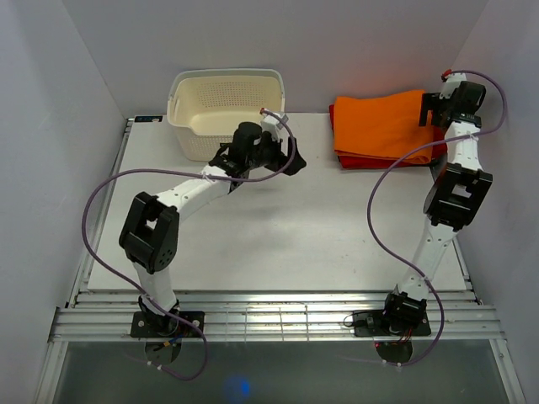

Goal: Fold and stack the trousers
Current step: Neatly place the folded trousers to the corner

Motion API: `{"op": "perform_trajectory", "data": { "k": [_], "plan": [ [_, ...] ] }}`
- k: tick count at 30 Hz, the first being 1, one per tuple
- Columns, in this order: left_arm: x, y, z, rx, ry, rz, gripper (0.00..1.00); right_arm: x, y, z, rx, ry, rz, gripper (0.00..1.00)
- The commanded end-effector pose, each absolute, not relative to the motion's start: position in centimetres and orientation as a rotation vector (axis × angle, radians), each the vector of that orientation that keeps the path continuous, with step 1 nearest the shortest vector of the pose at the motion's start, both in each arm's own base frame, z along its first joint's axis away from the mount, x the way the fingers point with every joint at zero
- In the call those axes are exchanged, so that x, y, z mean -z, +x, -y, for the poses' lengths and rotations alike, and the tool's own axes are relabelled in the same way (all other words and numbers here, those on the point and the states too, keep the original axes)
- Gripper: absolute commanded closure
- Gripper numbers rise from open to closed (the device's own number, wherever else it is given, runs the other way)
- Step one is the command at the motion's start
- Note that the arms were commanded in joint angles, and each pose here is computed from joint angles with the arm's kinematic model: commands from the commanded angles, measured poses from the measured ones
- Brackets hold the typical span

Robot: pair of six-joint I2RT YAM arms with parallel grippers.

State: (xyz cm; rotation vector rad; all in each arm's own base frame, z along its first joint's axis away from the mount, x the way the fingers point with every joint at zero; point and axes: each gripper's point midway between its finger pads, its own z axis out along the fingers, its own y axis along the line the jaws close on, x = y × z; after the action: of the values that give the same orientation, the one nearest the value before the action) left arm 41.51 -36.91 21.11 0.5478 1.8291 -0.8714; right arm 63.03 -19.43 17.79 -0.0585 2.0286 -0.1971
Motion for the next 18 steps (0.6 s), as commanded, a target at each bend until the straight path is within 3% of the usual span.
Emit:
{"op": "perform_trajectory", "data": {
  "k": [1,2,7,11,18],
  "plan": [
    [-23.0,40.7,32.7,0.901,0.484,-2.067,0.02,-25.5,60.5,17.1,0.169,-0.166,-1.942,0.10],
    [-22.7,41.0,31.7,0.889,0.460,-2.107,0.02,-27.9,59.1,16.3,0.167,-0.205,-1.917,0.10],
    [-22.1,39.7,27.1,1.032,0.415,-2.227,0.02,-23.0,51.8,10.4,-0.110,-0.327,-2.107,0.10],
    [-22.8,37.6,24.2,0.933,0.531,-2.179,0.02,-23.4,44.7,6.5,-0.254,-0.380,-2.162,0.10],
    [-19.6,33.4,17.9,0.845,0.489,-2.348,0.02,-22.3,33.6,1.1,-0.465,-0.432,-2.249,0.10]
  ]
}}
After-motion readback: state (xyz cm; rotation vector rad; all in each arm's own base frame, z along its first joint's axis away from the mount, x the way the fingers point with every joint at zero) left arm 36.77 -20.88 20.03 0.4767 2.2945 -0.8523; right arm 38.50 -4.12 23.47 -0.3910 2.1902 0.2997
